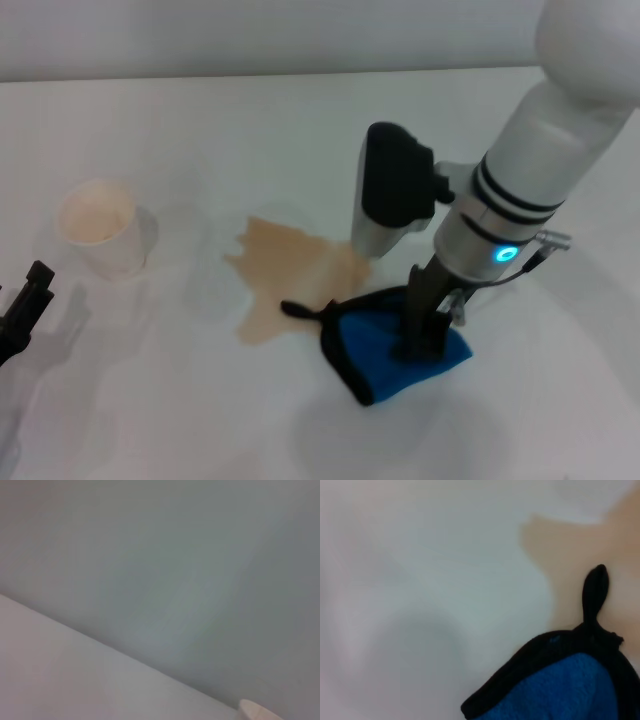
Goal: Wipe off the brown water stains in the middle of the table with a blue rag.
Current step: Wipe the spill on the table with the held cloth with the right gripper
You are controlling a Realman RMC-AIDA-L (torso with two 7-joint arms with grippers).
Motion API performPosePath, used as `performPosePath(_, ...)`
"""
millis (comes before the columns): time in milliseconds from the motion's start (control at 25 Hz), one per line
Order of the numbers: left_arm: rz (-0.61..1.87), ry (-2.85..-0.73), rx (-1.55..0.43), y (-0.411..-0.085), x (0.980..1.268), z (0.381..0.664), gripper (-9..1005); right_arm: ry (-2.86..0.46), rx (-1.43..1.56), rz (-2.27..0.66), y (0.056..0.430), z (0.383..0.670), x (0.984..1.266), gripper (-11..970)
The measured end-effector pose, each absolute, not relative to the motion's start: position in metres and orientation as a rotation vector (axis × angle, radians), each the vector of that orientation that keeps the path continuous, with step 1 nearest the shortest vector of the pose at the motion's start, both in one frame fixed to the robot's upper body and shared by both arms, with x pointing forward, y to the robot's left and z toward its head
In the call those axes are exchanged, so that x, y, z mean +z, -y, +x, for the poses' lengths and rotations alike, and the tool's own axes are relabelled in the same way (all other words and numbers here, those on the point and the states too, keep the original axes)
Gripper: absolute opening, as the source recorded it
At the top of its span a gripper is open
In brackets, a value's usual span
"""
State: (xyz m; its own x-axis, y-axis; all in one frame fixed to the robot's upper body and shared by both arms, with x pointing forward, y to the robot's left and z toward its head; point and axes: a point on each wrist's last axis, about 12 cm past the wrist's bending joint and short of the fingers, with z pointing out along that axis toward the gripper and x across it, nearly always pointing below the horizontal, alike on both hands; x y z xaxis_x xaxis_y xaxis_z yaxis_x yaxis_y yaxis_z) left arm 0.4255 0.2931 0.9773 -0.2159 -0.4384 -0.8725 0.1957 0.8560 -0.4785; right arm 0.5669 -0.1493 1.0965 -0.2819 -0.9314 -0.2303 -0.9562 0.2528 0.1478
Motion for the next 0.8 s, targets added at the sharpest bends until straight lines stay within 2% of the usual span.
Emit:
performPosePath(400,-0.188,-1.693,-0.588,-0.293,0.977,0.427,890,-2.267,0.485,-1.829,0.119,0.555,1.089,105)
performPosePath(800,-0.187,-1.691,-0.590,-0.292,0.978,0.428,890,-2.242,0.441,-1.728,0.119,0.566,1.085,102)
